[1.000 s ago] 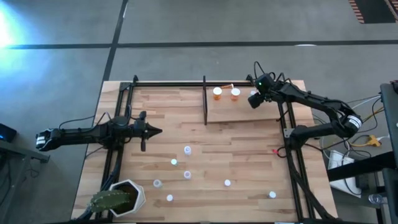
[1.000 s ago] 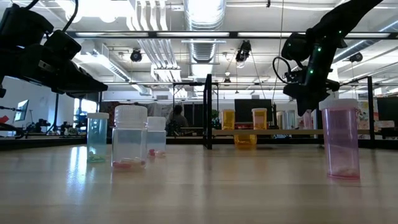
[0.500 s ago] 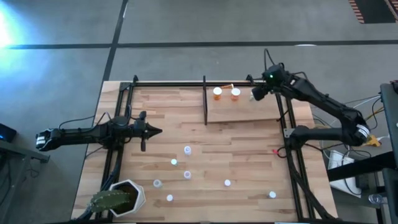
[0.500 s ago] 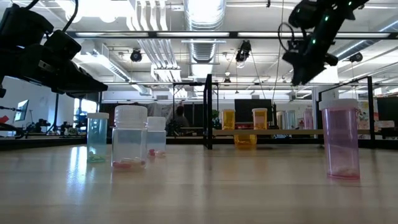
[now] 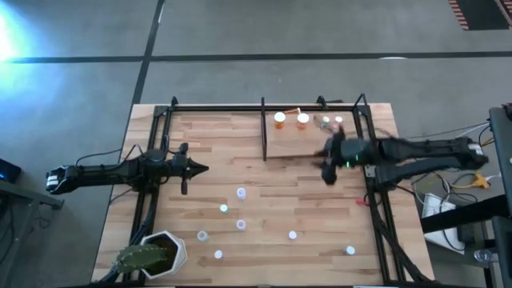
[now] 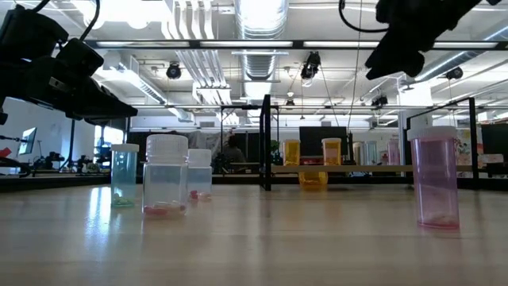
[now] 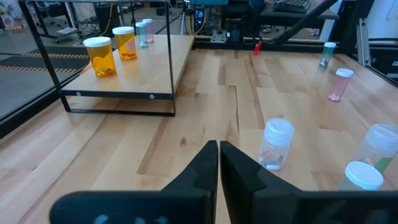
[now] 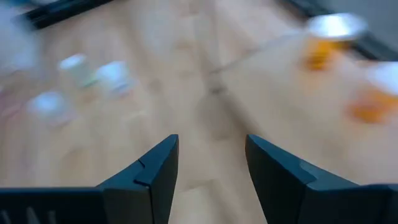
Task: Pick and place medicine bottles onto shelf by color
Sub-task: Put the top pink pill bottle on the shelf
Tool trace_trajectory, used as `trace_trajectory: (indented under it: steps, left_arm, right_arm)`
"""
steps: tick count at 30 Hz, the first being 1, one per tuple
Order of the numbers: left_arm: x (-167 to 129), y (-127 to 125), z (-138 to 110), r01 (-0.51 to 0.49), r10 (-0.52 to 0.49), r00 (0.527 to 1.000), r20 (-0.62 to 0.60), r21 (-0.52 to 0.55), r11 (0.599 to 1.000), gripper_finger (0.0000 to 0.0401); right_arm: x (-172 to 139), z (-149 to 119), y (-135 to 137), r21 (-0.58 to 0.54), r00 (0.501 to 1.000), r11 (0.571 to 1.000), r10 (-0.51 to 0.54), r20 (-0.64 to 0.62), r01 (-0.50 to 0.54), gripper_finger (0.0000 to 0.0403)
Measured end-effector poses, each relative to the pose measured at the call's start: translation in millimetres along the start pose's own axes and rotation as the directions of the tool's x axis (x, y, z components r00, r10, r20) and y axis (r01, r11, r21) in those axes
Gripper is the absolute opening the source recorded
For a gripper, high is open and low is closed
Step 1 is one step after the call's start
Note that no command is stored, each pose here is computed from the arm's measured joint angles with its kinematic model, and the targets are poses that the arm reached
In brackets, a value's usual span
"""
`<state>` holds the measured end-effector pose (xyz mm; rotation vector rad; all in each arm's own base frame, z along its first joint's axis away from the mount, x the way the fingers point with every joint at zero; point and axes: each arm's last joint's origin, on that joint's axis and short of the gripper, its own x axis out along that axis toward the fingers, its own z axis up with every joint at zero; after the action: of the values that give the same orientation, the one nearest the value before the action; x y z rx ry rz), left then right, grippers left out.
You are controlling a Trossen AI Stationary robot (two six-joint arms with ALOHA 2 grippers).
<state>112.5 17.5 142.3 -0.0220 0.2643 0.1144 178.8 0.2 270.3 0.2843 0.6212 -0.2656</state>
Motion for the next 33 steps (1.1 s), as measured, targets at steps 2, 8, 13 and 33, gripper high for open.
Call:
trace_trajectory:
  steps: [2, 8, 13, 33]
  left_arm:
    - [0, 0, 0, 0.0, 0.0, 1.0, 0.0, 0.0, 1.0, 0.0]
    - [0, 0, 0, 0.0, 0.0, 1.0, 0.0, 0.0, 1.0, 0.0]
    - [0, 0, 0, 0.0, 0.0, 1.0, 0.0, 0.0, 1.0, 0.0]
    - [0, 0, 0, 0.0, 0.0, 1.0, 0.0, 0.0, 1.0, 0.0]
  right_arm:
    - [6, -14, 19, -0.062, 0.995, 0.993, 0.097, -0.006, -0.097, 0.0175]
    - [23, -54, 60, -0.197, 0.956, 0.936, 0.286, -0.061, -0.293, 0.0177]
    - [39, -80, 80, -0.255, 0.936, 0.902, 0.317, -0.156, -0.348, 0.0178]
    - [107, -115, 145, -0.404, 0.887, 0.792, 0.373, -0.273, -0.457, 0.0241]
